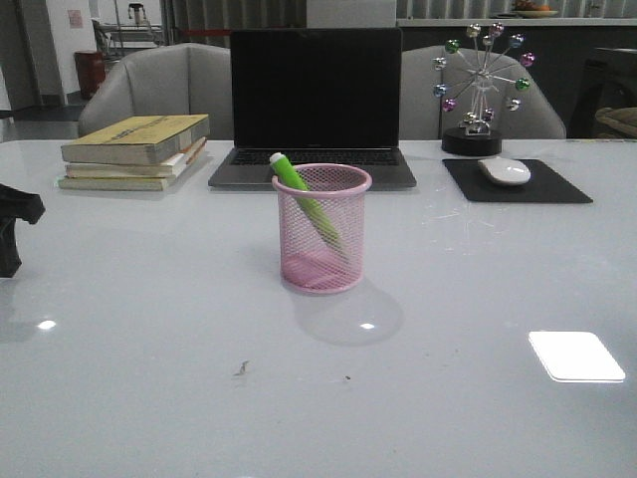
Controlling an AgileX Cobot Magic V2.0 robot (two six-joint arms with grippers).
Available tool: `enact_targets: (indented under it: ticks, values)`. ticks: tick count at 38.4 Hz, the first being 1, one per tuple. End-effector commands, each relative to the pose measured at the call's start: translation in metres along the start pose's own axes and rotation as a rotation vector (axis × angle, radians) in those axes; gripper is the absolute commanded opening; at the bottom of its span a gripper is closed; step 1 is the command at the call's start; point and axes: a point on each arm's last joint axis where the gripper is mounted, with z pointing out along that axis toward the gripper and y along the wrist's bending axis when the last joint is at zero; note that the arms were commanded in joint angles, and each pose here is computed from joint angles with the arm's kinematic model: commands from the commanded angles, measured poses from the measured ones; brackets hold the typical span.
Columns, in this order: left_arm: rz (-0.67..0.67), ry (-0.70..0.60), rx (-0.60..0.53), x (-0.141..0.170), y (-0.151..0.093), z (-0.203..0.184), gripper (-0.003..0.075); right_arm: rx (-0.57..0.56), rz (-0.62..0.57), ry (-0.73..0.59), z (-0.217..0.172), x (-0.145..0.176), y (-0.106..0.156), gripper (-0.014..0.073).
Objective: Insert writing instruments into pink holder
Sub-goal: 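Close the left gripper on the pink marker and lift it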
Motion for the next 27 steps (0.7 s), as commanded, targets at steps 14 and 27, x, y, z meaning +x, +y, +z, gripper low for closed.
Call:
enact_targets:
  ticks: [14,27]
  values:
    - [-0.022,-0.063,0.01,-0.0115,0.0003,-0.0123,0.0121,-0.01,0.004,-0.037,-0.0017,-0.0101,-0.0003,0.033]
    - [-0.032,-0.091,0.028,-0.0143,-0.005,-0.0156,0.0102,-0.01,0.004,-0.037,-0.0017,-0.0101,-0.0003,0.033]
